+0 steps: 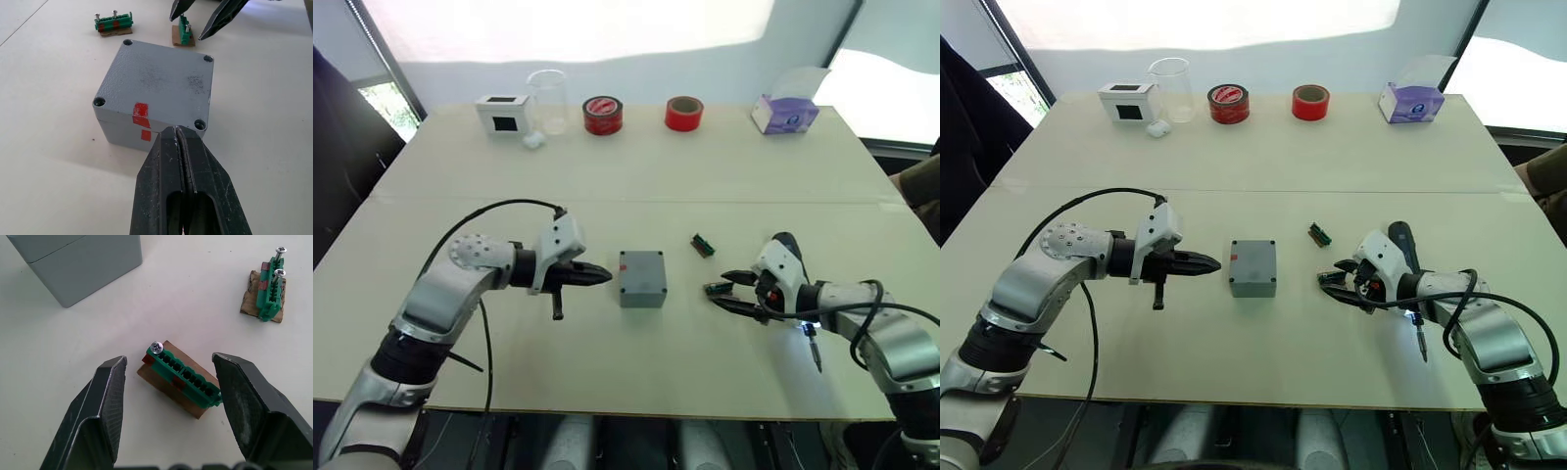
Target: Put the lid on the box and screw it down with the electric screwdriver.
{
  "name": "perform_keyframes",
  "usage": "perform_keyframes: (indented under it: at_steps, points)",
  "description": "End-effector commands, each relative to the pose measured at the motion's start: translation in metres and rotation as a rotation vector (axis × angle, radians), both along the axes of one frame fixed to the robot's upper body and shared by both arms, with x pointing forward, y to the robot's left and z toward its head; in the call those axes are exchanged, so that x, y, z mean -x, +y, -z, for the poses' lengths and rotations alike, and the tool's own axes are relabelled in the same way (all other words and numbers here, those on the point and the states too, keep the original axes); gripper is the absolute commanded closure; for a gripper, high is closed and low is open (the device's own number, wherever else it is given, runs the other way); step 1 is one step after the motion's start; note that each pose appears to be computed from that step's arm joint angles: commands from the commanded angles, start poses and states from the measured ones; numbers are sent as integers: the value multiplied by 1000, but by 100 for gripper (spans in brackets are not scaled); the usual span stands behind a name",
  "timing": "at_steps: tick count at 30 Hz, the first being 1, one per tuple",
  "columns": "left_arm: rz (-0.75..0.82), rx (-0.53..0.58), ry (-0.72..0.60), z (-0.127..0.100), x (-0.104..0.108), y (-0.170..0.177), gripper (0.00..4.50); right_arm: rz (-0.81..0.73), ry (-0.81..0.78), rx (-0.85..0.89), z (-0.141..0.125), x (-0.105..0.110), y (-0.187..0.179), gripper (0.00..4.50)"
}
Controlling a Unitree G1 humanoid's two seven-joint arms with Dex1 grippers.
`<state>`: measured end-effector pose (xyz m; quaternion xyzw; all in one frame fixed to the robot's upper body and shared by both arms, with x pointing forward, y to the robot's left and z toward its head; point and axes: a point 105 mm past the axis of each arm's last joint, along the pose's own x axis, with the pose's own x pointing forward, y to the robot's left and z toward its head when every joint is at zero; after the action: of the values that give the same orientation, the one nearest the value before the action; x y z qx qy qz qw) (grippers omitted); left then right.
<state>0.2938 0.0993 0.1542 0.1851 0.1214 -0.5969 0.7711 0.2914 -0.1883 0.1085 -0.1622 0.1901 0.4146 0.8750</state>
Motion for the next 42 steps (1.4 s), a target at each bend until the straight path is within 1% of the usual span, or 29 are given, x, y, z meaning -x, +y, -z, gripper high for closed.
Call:
perform_keyframes:
  at_steps: [1,3,4,6,7,14,34,35,36,37,42]
  points:
    - [6,8,-18,-3,2,-1,450,-10,-38,-4,-9,-2,1,159]
    - [7,8,-16,-3,2,-2,450,-9,-44,-16,-10,-3,2,212]
    - [6,5,-16,-2,2,-2,450,-9,-45,-22,-11,-3,2,230]
    - [6,1,-15,-1,1,-1,450,-13,-43,-25,-13,-2,3,308]
    - [5,0,-15,-1,1,-1,450,-15,-43,-23,-12,-2,3,340]
    - [7,-12,-12,4,1,-2,450,-17,-42,-28,-12,-2,6,340]
    - [2,-14,-3,8,-1,0,450,-37,-42,-43,-14,-2,12,340]
    - [2,-14,-3,8,-1,0,450,-38,-42,-42,-14,-2,12,392]
    - [2,-14,-3,8,-1,0,450,-39,-41,-38,-13,-1,12,401]
    - [2,-14,-2,8,-1,1,450,-45,-36,-26,-12,0,12,444]
    - [-6,-14,-2,8,-2,2,450,-52,-27,-10,-8,2,12,444]
